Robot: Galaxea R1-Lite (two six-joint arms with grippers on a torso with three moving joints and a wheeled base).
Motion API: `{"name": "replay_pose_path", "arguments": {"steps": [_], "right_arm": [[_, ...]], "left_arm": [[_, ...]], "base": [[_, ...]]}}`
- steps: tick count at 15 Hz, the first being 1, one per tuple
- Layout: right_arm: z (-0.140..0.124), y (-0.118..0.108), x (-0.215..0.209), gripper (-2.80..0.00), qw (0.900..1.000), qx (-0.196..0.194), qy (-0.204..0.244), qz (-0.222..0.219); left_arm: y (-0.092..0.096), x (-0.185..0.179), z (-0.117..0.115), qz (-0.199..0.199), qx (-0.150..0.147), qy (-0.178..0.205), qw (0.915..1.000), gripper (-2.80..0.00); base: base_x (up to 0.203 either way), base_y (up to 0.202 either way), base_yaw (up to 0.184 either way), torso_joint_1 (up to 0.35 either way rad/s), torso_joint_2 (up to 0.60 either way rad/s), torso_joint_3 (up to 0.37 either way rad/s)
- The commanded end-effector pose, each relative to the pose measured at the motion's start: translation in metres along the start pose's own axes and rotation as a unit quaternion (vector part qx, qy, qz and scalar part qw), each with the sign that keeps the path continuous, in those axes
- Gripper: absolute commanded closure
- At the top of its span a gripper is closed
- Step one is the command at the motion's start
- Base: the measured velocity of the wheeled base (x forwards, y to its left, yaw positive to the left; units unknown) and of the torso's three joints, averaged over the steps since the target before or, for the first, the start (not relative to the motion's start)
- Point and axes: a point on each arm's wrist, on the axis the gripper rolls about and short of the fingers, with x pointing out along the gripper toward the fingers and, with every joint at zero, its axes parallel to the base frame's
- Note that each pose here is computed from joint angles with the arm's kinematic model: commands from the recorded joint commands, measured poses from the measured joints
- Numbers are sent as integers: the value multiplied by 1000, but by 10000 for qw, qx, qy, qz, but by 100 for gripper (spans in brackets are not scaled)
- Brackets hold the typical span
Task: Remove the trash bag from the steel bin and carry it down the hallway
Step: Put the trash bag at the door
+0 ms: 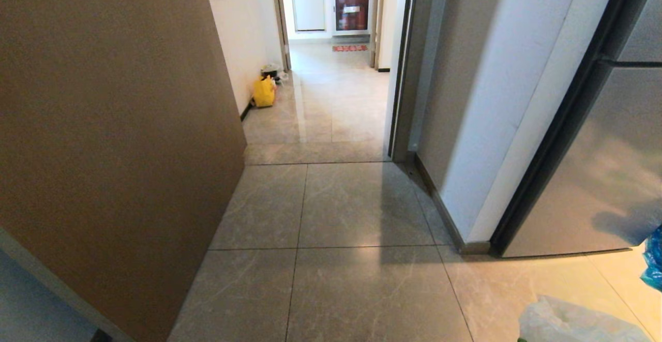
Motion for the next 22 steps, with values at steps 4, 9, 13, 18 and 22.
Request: {"name": "replay_pose_path", "arguments": {"steps": [4,9,13,18,22], "right_arm": [[0,0,0,0,10000,-3,-2,4],[0,0,0,0,10000,-4,4,5],[0,0,0,0,10000,-4,-4,4],[0,0,0,0,10000,-4,4,5],[0,0,0,0,10000,-4,-3,4]], "left_arm": [[0,0,0,2,-4,2,10000,0],[0,0,0,2,-4,2,10000,0],[0,0,0,2,4,-1,10000,0],[0,0,0,2,-6,7,10000,0],[0,0,0,2,-4,0,10000,0]], "base": [[194,0,2,6,2,2],[193,0,2,4,3,4],[192,0,0,4,1,4],[193,0,1,2,3,4],[191,0,1,6,4,4]]}}
